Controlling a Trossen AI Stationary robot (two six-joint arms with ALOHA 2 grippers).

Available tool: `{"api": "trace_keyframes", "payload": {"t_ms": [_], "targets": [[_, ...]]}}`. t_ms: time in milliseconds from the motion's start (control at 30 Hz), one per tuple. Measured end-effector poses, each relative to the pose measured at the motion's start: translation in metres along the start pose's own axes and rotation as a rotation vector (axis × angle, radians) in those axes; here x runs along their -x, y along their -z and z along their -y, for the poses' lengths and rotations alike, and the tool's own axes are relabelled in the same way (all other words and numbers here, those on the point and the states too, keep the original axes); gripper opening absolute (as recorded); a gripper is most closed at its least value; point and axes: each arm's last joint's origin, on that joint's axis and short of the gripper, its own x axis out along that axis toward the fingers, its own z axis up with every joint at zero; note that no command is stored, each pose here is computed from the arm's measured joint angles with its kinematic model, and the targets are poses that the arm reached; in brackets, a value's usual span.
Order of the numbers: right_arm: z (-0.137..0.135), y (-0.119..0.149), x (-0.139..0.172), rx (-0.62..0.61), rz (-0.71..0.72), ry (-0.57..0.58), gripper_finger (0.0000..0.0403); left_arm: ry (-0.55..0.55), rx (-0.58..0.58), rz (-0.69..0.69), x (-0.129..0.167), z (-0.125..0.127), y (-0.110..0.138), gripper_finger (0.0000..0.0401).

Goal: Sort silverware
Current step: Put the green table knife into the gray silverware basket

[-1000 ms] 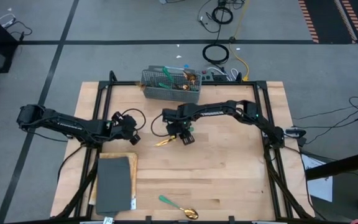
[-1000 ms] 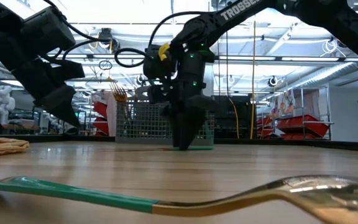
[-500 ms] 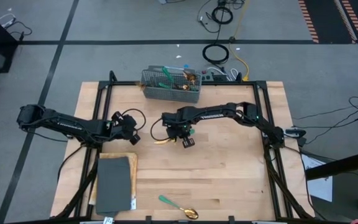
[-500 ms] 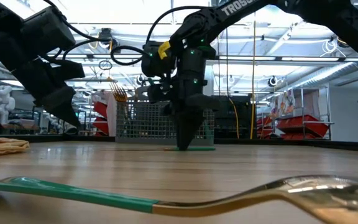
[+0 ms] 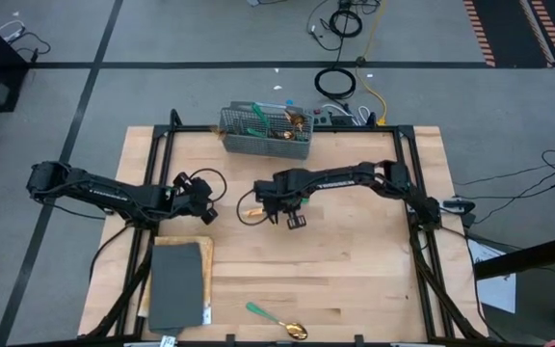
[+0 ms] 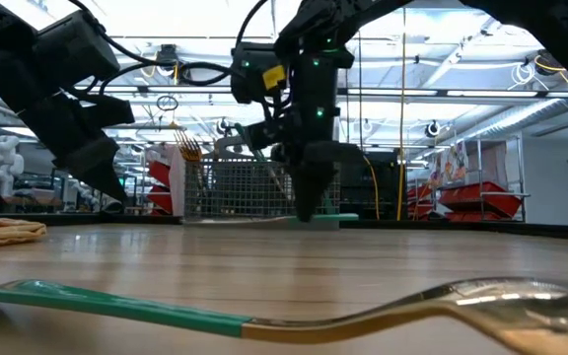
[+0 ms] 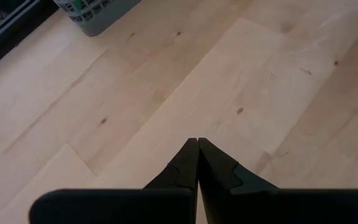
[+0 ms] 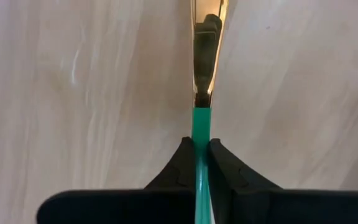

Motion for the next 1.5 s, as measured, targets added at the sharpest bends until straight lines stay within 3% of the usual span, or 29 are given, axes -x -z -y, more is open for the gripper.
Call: {"api": "trace_keyframes", "payload": {"t_ms": [233, 433, 533, 667, 933, 1067, 1500], "targets": [[0.001, 0.012, 0.026, 0.028, -0.128, 0.242, 0.0, 0.0, -0.014, 0.0, 0.0, 0.0, 0.0, 0.0011], [0.01, 0.025, 0.079, 0.0, -0.094, 0.478, 0.0, 0.0, -0.014, 0.0, 0.0, 0.0, 0.0, 0.0011], [0.013, 0.031, 0.103, 0.031, -0.109, 0.645, 0.0, 0.0, -0.013, 0.001, 0.0, 0.0, 0.0, 0.0011], [0.021, 0.039, 0.12, 0.082, -0.159, 0.761, 0.0, 0.001, -0.012, 0.002, 0.0, 0.0, 0.0, 0.0011], [0.066, 0.049, 0.111, 0.276, -0.566, 1.0, 0.0, 0.004, -0.008, 0.006, 0.0, 0.0, -0.001, 0.0011], [0.086, 0.046, 0.106, 0.374, -0.712, 1.021, 0.0, 0.004, -0.007, 0.007, 0.0, 0.0, -0.001, 0.0011], [0.117, 0.062, 0.094, 0.465, -0.819, 0.91, 0.0, -0.033, -0.007, 0.027, 0.0, -0.001, -0.001, 0.0011]]}}
